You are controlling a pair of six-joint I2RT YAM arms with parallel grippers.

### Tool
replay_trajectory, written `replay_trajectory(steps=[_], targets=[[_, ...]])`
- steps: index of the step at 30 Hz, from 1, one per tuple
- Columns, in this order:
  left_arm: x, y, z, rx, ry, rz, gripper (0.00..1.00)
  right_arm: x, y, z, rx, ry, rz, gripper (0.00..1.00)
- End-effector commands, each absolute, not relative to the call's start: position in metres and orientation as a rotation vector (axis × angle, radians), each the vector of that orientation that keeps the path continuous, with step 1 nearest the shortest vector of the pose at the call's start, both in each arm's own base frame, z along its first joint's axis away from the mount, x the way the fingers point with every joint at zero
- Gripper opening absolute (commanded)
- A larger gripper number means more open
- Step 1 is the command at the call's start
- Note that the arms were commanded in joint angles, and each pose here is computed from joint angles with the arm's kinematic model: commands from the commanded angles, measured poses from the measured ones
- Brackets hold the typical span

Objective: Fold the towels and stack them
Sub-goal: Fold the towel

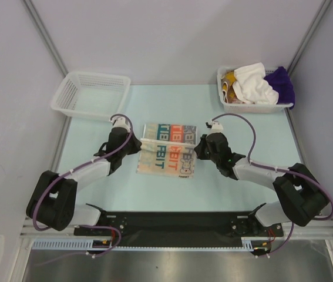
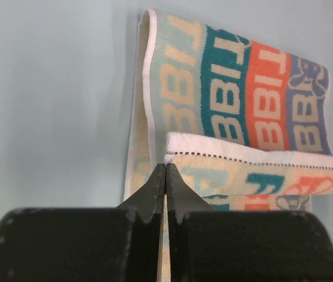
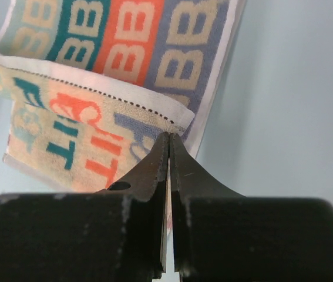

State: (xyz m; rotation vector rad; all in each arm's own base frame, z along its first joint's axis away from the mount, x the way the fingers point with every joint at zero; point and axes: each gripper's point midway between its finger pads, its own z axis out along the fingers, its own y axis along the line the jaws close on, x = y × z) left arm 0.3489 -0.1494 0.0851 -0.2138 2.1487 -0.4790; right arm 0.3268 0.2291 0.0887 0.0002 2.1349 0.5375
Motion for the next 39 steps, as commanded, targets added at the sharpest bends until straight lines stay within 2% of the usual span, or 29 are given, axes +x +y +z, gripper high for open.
replay_trajectory(steps=[1,27,39], targets=[[0.342,-0.142,0.097,-0.25,2.107,-0.464,0.03,0.321,0.226,0.104,0.052,2.081,0.549,0.0],[0.303,-0.131,0.064,-0.257,2.162,-0.434,0.0,0.275,0.228,0.079,0.052,2.113,0.549,0.0],[0.301,-0.126,0.079,-0.267,2.125,-0.426,0.0,0.27,0.222,0.116,0.06,2.034,0.562,0.0]])
